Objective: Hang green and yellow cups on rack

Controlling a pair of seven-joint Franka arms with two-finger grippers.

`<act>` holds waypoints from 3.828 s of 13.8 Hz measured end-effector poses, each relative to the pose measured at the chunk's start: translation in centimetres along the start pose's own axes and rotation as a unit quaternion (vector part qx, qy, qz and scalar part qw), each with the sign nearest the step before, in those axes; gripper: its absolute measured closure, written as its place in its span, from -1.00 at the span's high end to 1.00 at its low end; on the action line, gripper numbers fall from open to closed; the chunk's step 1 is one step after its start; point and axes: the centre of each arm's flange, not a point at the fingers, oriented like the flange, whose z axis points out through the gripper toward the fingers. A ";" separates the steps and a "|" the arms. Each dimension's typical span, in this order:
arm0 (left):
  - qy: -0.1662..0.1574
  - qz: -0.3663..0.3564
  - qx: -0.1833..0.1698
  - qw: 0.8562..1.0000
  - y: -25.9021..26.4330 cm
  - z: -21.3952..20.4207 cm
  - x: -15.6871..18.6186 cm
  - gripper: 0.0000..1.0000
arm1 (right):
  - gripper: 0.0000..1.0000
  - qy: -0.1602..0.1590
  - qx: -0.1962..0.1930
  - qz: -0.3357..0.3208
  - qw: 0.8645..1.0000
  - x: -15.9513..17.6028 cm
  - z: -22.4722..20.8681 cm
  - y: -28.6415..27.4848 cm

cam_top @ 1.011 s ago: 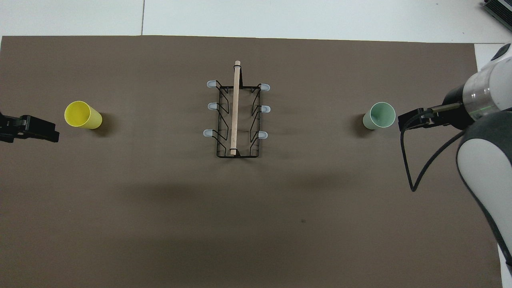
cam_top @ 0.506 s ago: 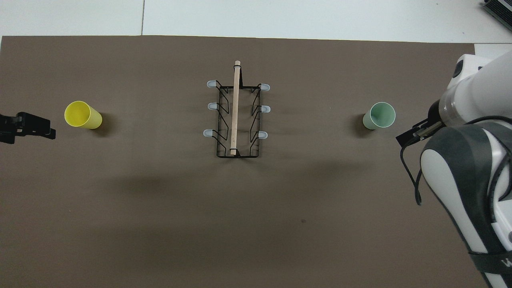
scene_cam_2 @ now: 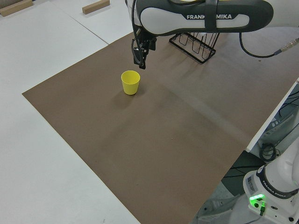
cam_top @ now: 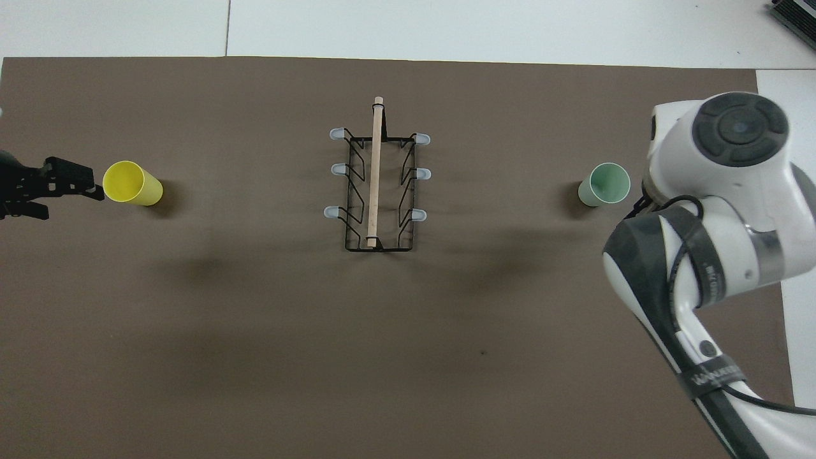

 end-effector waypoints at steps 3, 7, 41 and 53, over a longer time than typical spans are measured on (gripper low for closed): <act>-0.004 -0.115 -0.032 0.993 -0.9 1.5 2.0 1.00 | 1.00 -0.026 -0.051 -0.059 0.997 3.2 3.0 -1.5; -0.010 -0.245 -0.047 0.968 -1.6 3.4 7.2 1.00 | 1.00 -0.061 -0.111 -0.133 0.983 6.5 5.4 -3.7; -0.219 -0.713 -0.336 0.575 -12.4 24.1 4.3 1.00 | 1.00 -0.135 -0.186 -0.366 0.902 10.6 14.5 -9.1; -0.147 -0.663 -0.339 0.650 -5.7 23.5 4.4 0.60 | 1.00 -0.155 -0.186 -0.387 0.890 9.4 16.0 -8.9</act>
